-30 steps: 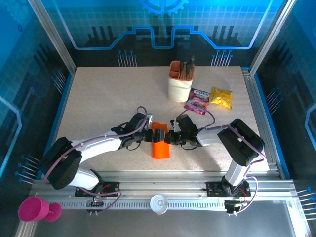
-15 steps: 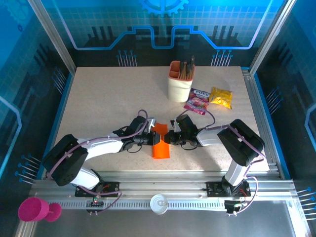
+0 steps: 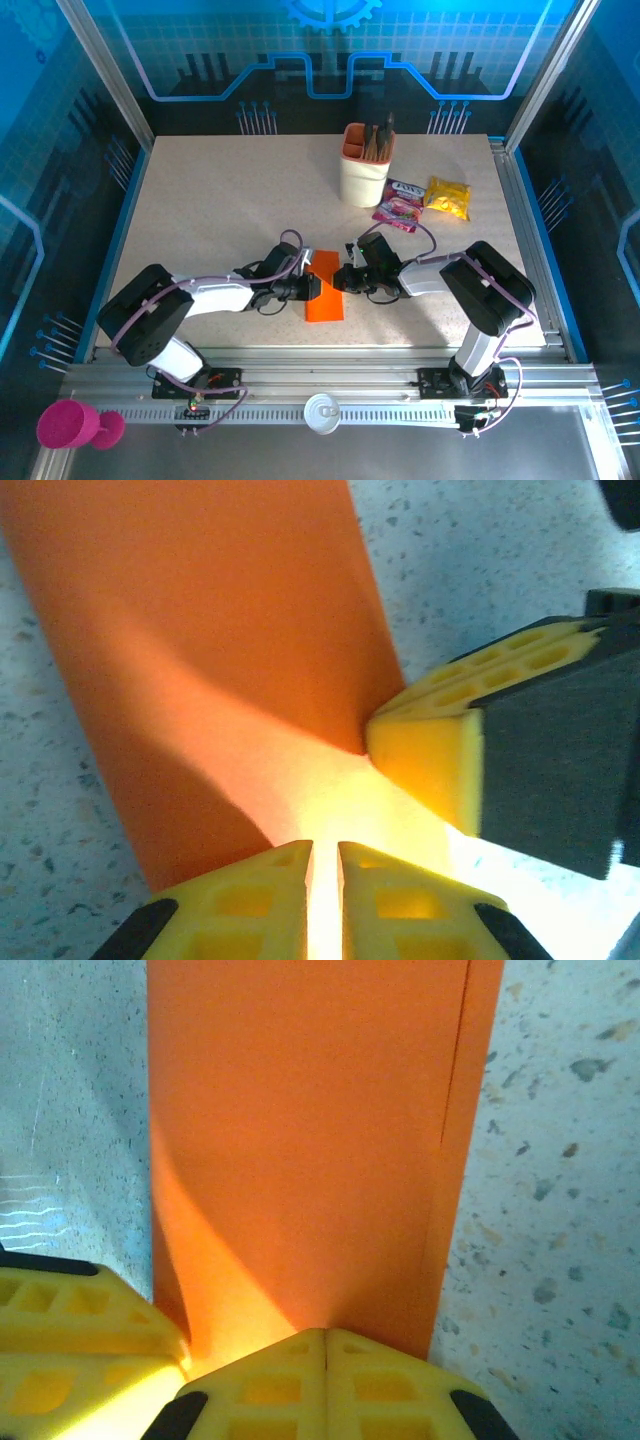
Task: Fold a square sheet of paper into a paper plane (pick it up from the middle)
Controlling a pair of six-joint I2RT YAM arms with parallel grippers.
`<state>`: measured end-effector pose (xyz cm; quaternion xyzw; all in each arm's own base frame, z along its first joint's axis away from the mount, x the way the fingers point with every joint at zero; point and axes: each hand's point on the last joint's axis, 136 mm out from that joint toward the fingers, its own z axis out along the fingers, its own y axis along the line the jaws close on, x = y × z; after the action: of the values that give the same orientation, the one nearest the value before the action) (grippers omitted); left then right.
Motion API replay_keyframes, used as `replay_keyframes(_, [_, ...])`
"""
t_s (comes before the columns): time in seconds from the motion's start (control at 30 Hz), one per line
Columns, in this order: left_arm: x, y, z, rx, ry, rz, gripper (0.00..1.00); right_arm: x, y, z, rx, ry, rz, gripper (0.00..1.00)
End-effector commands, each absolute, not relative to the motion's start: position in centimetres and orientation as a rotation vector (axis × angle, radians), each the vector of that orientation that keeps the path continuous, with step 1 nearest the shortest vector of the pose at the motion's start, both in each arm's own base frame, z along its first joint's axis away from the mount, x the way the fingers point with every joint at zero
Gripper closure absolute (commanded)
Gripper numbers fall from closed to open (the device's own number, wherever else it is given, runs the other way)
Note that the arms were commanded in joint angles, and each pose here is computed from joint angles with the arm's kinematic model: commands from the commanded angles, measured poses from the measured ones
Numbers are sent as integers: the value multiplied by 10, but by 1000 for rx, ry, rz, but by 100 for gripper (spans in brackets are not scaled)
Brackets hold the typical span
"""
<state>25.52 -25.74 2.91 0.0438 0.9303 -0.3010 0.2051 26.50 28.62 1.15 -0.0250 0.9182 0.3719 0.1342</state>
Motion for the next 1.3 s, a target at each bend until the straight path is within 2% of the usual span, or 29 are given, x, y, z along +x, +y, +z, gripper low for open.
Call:
replay_keyframes(0.0, [256, -248, 15, 113, 2596, -776, 85, 238, 263, -42, -23, 2839, 922, 100])
replay_keyframes(0.23, [253, -243, 1, 85, 2620, -755, 85, 234, 260, -47, -12, 2859, 918, 100])
replay_keyframes(0.5, [273, -258, 71, 119, 2459, -852, 80, 234, 260, -48, -21, 2858, 913, 100])
replay_keyframes(0.63, [286, -261, 84, 141, 2434, -859, 81, 233, 259, -51, -21, 2867, 907, 100])
replay_keyframes(0.87, [301, -258, 63, 135, 2471, -837, 88, 235, 261, -51, -23, 2851, 923, 100])
replay_keyframes(1.27, [298, -233, 5, -17, 2548, -725, 91, 232, 259, -57, -25, 2863, 922, 100])
